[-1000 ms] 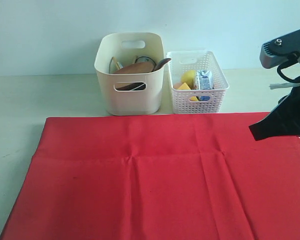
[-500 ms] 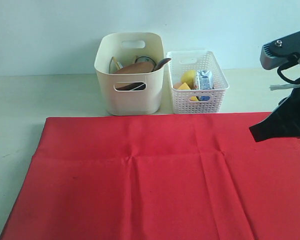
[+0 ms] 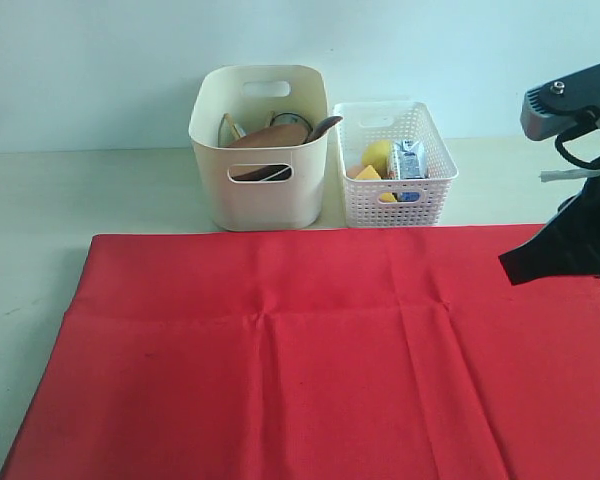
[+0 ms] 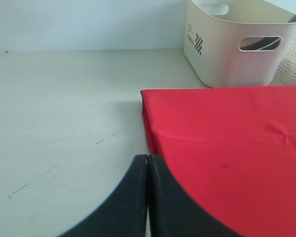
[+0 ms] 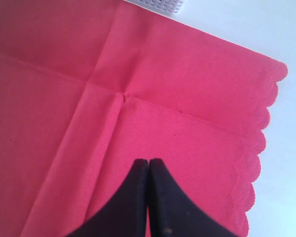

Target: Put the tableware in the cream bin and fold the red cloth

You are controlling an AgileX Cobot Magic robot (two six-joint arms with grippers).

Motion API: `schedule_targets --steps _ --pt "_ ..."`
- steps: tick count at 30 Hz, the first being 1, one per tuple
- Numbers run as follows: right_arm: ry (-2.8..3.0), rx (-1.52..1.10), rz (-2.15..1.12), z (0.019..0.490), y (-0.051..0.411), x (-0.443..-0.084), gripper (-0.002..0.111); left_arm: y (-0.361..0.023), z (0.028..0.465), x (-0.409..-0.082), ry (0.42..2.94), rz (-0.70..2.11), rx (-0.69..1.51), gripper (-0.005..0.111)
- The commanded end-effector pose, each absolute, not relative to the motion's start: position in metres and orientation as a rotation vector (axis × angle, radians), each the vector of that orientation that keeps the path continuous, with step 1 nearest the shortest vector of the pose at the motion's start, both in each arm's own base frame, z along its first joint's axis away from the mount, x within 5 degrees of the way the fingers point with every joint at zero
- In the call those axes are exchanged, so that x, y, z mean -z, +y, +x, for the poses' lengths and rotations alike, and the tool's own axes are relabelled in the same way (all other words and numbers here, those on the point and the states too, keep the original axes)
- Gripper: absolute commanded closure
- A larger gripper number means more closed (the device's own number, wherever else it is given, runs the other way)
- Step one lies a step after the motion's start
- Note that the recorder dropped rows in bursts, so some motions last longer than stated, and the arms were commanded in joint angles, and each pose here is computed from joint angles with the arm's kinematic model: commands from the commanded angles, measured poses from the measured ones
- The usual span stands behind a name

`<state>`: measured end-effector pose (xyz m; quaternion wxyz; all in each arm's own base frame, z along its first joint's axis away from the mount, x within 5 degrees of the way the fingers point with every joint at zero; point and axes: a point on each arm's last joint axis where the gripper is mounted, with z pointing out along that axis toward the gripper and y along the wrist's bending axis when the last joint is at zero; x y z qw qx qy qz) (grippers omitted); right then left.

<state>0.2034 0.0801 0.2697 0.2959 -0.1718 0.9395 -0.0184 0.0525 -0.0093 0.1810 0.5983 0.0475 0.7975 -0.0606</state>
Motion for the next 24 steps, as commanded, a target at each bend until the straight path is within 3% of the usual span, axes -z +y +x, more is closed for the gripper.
schedule_targets --steps 1,16,24 --pt "2.483 0.038 -0.454 0.202 0.08 -0.271 0.108 -0.011 0.052 -0.181 1.833 0.135 0.161 0.107" --pt "2.493 0.044 -0.454 0.201 0.079 -0.271 0.108 -0.012 0.052 -0.18 1.846 0.151 0.171 0.107" --pt "2.489 0.042 -0.454 0.202 0.08 -0.271 0.108 -0.012 0.053 -0.213 1.802 0.151 0.174 0.107"
